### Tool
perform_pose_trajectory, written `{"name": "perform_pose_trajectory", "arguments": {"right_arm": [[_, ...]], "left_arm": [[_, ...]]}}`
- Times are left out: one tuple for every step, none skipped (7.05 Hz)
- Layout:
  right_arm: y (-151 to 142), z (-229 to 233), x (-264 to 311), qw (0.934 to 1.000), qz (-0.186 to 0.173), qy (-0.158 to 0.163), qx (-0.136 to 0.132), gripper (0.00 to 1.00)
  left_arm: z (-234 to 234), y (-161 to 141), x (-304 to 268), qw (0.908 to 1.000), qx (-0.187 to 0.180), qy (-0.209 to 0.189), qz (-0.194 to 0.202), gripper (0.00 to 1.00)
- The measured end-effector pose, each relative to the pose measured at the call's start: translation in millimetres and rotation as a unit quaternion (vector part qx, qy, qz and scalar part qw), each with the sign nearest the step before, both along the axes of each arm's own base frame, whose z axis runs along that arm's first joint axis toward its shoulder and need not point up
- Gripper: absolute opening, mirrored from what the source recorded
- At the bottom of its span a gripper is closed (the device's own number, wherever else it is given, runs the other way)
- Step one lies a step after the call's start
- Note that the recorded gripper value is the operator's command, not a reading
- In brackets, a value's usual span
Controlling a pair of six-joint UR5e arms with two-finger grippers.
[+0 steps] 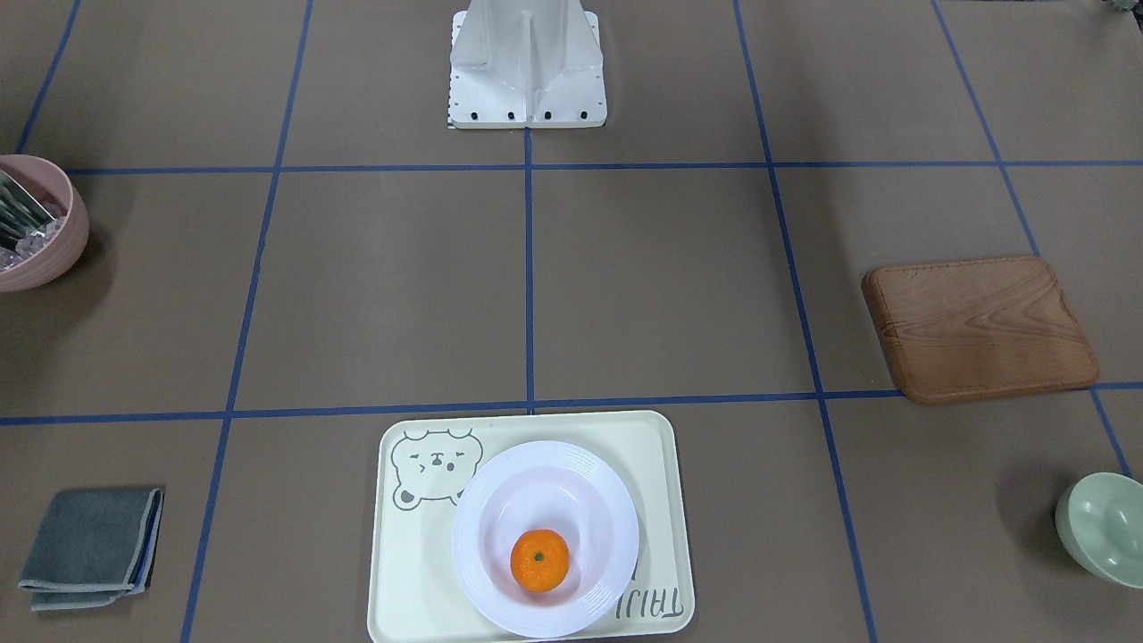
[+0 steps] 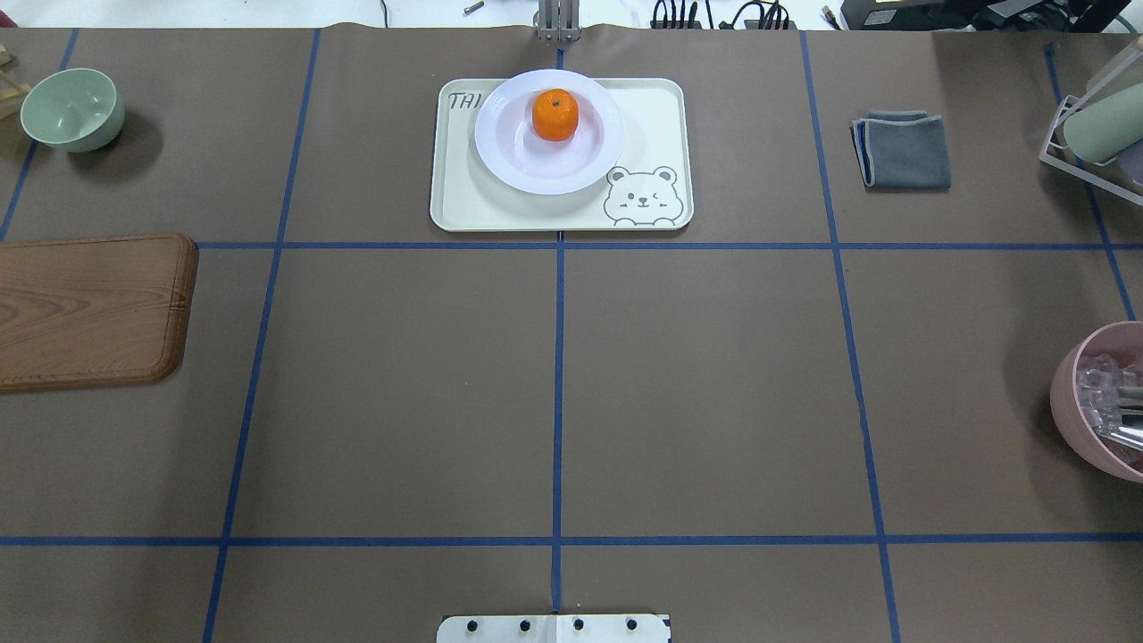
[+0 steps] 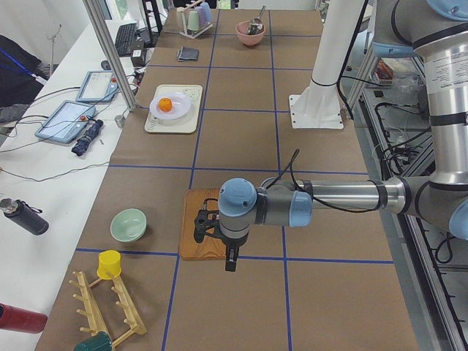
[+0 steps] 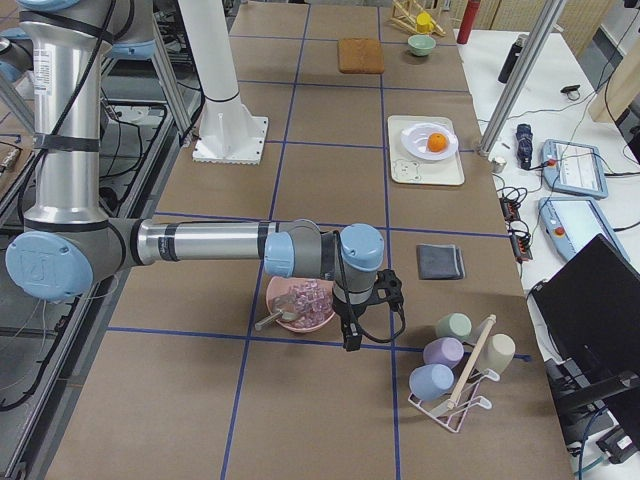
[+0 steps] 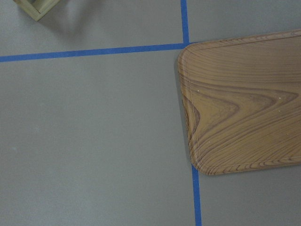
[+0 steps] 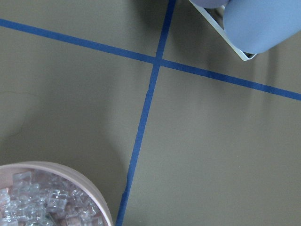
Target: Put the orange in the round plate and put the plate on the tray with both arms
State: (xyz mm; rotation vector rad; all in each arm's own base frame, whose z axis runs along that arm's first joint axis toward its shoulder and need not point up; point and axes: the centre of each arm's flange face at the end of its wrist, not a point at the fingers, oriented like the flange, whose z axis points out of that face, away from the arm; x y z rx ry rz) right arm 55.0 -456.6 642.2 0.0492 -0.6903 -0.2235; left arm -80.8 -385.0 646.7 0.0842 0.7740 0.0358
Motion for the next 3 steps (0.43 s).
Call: {"name": "perform_pose_trajectory", "arguments": {"right_arm": [[-0.1,-0.4,-0.4,1.0000,0.000,-0.002,0.000,1.00],[-0.2,-1.0,-1.0,1.0000,0.000,-0.006,0.000,1.00],[-0.2,-1.4,-1.4,1.0000,0.000,-0.009,0.000,1.00]], "left_arm": [[-0.5,2.6,0.1,1.0000,0.000,0.000,0.000,0.99],[-0.4,3.6,0.2,1.0000,-0.001,0.000,0.000,0.99],[-0.3,3.9,0.2,1.0000,-0.001,0.000,0.000,0.99]]}}
